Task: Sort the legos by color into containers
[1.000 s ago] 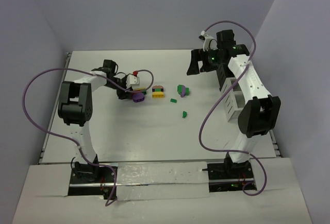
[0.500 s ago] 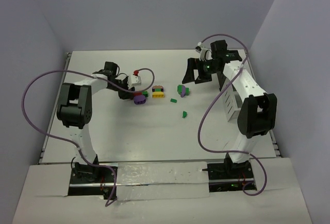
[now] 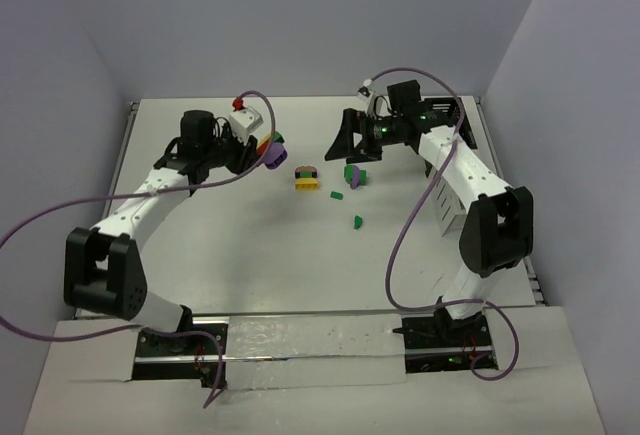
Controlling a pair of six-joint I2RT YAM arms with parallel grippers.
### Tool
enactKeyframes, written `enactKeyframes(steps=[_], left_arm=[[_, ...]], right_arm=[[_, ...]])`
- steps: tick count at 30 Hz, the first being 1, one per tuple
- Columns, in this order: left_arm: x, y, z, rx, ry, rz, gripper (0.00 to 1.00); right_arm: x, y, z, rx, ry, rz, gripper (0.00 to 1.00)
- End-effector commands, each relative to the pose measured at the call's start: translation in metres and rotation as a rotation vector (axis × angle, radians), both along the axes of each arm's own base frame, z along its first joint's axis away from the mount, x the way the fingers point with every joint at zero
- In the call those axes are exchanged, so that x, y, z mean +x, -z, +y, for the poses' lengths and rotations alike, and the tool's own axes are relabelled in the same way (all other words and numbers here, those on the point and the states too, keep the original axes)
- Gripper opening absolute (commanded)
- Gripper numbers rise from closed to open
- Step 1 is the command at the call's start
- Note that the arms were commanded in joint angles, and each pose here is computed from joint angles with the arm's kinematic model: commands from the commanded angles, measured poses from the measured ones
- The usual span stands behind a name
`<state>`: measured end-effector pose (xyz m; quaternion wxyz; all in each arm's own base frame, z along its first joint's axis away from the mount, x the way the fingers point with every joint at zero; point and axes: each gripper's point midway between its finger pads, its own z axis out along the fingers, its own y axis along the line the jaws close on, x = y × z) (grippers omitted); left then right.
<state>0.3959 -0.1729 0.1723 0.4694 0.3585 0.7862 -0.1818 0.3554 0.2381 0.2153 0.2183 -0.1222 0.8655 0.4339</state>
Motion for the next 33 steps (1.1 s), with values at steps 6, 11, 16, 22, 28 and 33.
enactKeyframes(steps=[6, 11, 16, 22, 28, 33], left_arm=[[-0.015, -0.066, -0.029, -0.184, -0.180, -0.017, 0.00], [-0.029, -0.071, -0.043, -0.205, -0.176, 0.000, 0.00], [-0.037, -0.075, -0.053, -0.197, -0.155, -0.012, 0.00], [-0.042, -0.077, -0.062, -0.180, -0.142, -0.025, 0.00], [-0.046, -0.077, -0.071, -0.164, -0.135, -0.038, 0.00], [-0.047, -0.073, -0.073, -0.130, -0.121, -0.063, 0.00]], right_arm=[[-0.028, -0.053, 0.061, 0.247, -0.207, -0.065, 1.00], [-0.022, -0.050, 0.071, 0.230, -0.186, -0.041, 1.00], [-0.009, -0.034, 0.076, 0.181, -0.141, 0.009, 1.00], [0.000, -0.027, 0.080, 0.186, -0.132, 0.043, 0.94], [-0.001, -0.026, 0.084, 0.220, -0.146, 0.072, 0.67], [-0.005, -0.028, 0.087, 0.252, -0.174, 0.089, 0.47]])
